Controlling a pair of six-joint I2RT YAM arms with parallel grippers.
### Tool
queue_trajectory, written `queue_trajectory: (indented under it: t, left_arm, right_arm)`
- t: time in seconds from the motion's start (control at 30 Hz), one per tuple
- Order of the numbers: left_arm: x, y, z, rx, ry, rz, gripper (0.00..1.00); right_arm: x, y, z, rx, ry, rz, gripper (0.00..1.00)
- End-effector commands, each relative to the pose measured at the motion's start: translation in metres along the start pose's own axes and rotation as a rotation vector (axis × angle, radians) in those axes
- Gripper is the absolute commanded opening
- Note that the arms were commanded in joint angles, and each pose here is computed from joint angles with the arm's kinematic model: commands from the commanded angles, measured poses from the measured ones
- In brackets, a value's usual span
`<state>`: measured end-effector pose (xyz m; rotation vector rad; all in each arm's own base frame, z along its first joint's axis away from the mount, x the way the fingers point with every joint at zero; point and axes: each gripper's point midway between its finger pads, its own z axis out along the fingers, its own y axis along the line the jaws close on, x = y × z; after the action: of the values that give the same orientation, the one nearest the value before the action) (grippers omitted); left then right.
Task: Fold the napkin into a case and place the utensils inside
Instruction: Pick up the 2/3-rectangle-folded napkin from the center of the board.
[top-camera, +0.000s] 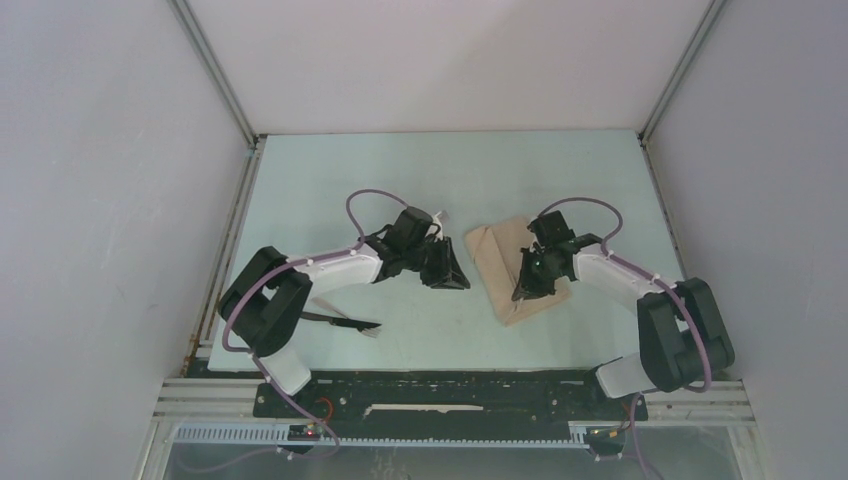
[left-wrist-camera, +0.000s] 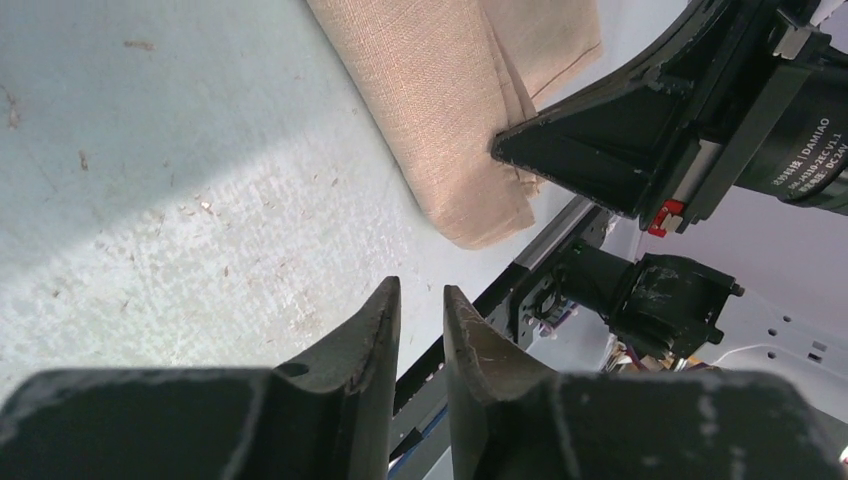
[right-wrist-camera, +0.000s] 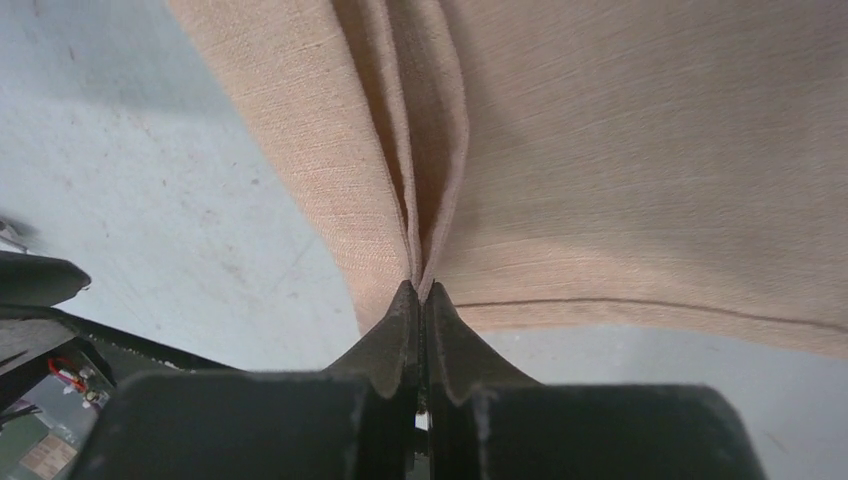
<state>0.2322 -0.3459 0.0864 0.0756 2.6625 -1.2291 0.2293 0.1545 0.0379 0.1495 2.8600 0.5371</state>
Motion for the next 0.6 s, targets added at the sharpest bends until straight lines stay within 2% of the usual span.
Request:
queue_trajectory:
  t: [0.0,0.3,0.57]
  left_arm:
    - [-0.018,-0.024,0.002,0.066,-0.026,0.024,0.26]
    - [-0.032,-0.032,0.008,0.080,-0.032,0.019,0.26]
    - [-0.062,-0.041,0.019,0.101,-0.056,0.007,0.24]
  right_arm:
    - [-0.025,-0.003,-0.004,-0.011,-0.049,-0.080,0.00]
    - [-0.050,-0.021,0.010,0.067,-0.074,-0.100,0.00]
    - [-0.054,-0.036,0.005,0.138,-0.081,-0.081,0.00]
